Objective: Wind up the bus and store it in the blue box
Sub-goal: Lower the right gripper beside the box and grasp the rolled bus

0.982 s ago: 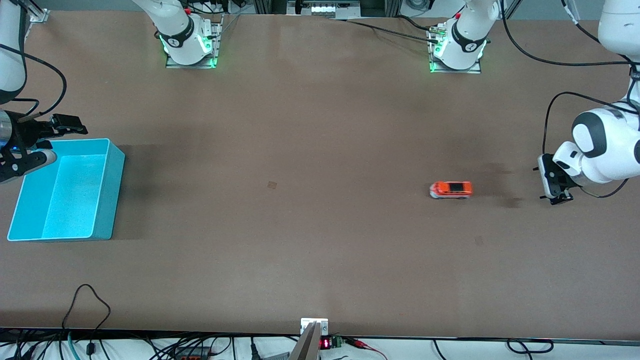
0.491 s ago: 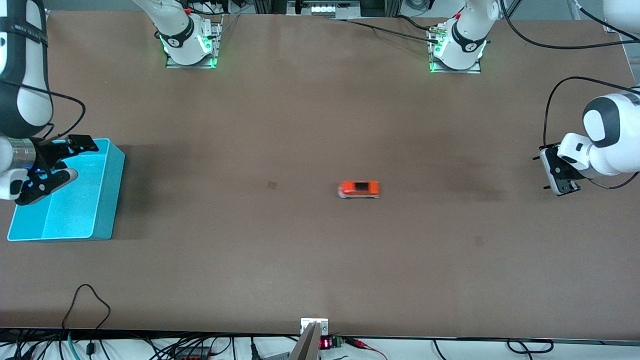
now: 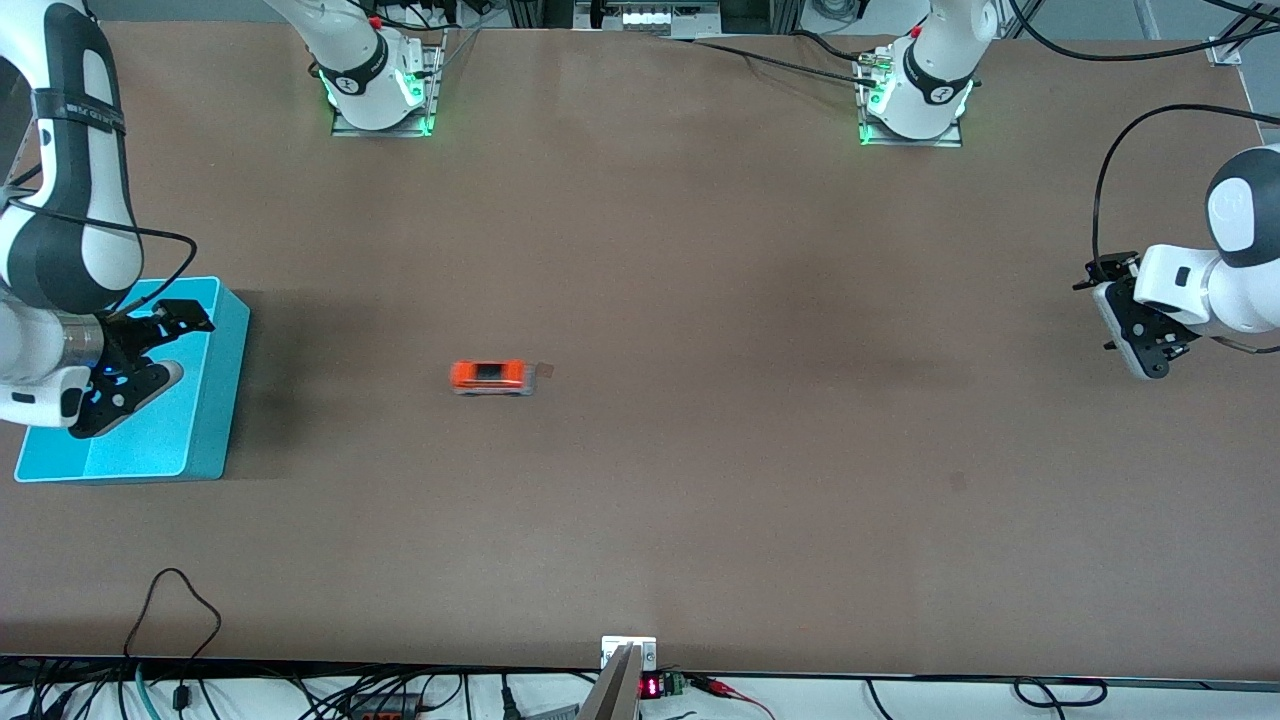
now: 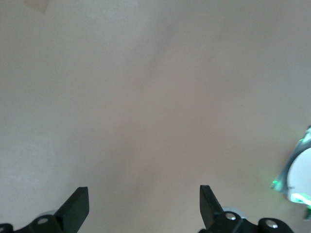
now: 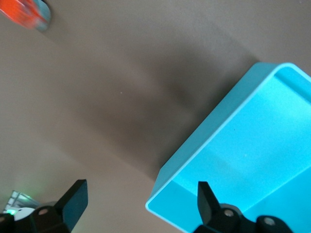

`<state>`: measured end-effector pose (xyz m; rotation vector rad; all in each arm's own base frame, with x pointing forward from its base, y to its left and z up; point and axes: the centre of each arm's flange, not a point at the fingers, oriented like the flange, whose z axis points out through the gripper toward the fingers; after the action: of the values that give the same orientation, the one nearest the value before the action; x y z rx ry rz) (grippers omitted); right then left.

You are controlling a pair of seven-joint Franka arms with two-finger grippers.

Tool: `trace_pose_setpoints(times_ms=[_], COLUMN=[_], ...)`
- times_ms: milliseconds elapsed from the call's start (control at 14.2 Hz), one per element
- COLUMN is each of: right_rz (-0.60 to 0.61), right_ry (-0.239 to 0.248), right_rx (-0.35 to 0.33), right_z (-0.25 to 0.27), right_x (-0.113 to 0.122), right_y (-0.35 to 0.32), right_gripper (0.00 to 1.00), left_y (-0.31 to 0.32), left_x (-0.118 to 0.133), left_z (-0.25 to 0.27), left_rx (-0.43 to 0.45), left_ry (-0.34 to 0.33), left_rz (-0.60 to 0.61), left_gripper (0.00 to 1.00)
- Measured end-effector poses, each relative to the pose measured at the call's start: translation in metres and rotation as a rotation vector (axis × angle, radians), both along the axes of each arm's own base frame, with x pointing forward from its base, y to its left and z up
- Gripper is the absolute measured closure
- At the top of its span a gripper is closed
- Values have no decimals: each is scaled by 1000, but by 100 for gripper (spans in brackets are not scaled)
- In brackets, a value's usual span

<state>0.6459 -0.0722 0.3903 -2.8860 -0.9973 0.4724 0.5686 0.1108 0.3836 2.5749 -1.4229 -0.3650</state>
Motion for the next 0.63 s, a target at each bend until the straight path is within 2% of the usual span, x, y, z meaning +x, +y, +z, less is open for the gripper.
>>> trace_pose_setpoints(times_ms=[281,491,632], right_rz=[152,272,361], right_ry=[-8,-69,-94], right_rx=[37,21,29], right_z=[-22,-38,-52], right_x=[-5,-10,-20], right_y=[0,-3,0], right_gripper=[0,0,0], left_y=[-25,-27,-26], left_x=[-1,-3,-3], left_z=[25,28,28], left_rx=[60,66,67], left_ry=[28,32,33], left_rz=[134,149,151], left_gripper=[0,0,0])
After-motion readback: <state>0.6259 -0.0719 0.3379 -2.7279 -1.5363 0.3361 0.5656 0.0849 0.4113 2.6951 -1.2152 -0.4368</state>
